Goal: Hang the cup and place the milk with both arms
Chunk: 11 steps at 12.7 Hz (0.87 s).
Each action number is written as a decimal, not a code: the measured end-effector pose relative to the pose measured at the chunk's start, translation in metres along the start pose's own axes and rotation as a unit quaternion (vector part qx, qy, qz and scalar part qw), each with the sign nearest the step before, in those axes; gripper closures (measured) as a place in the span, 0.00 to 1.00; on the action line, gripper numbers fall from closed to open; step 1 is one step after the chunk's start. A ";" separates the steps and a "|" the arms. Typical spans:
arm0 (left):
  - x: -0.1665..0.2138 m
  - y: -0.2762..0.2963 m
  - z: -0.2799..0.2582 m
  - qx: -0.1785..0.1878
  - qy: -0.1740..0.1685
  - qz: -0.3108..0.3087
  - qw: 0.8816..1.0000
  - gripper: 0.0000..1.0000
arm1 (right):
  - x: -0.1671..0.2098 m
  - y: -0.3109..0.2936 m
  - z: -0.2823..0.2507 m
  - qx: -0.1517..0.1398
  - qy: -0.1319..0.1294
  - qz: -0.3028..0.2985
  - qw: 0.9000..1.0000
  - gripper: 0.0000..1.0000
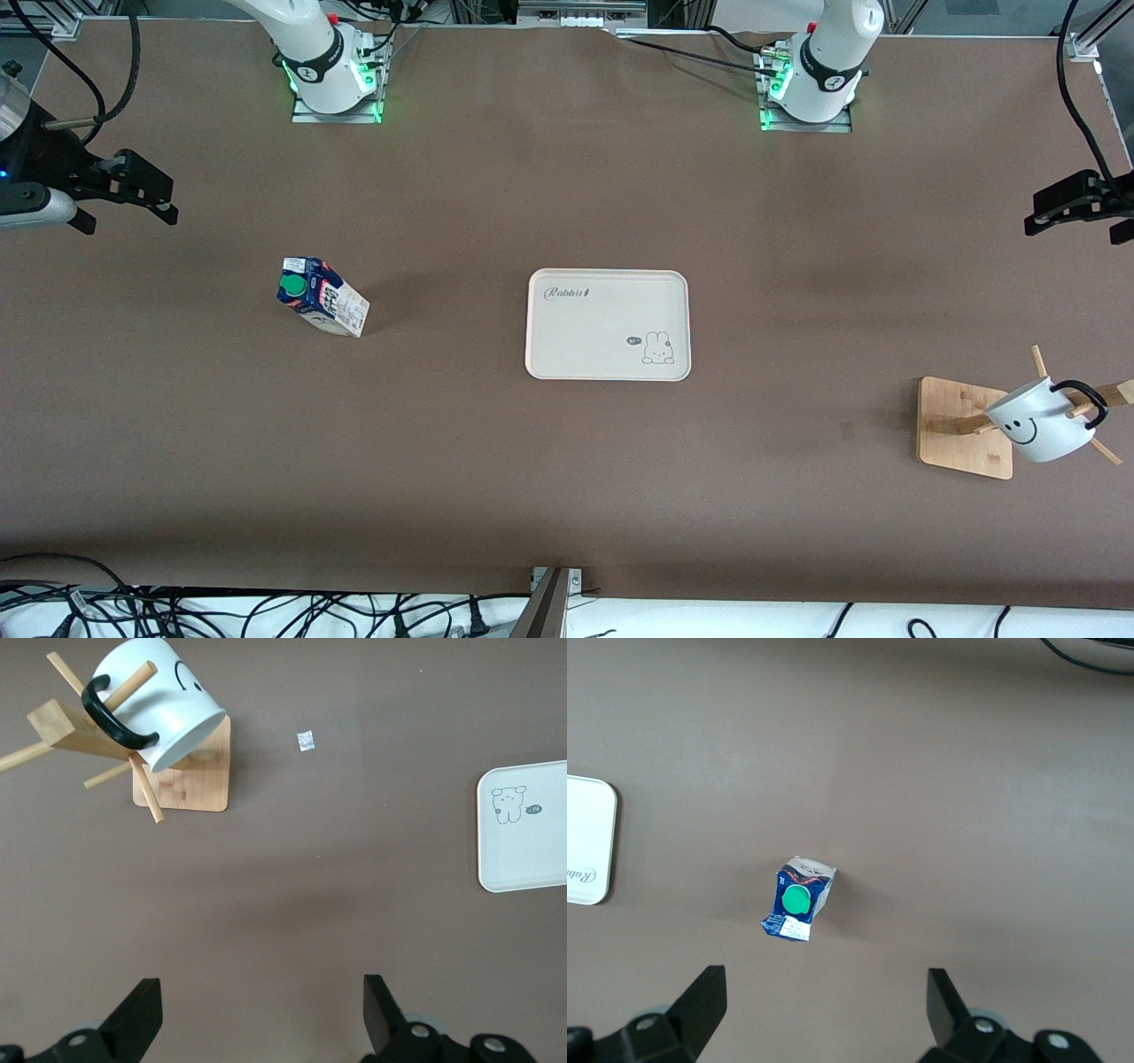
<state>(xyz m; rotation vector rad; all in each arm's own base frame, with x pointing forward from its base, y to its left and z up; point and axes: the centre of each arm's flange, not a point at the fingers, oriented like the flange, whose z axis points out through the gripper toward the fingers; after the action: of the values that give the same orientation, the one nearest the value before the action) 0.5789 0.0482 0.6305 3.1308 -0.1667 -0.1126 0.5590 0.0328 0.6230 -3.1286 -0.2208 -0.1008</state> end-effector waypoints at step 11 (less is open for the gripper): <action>0.001 0.005 0.031 -0.013 -0.020 0.003 1.000 0.00 | 0.004 0.004 0.010 -0.002 -0.009 0.005 1.000 0.00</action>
<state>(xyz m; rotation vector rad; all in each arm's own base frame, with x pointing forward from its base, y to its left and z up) 0.5774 0.0431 0.5998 3.1038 -0.1729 -0.1749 0.5638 0.0293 0.6134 -3.1363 -0.2043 -0.0727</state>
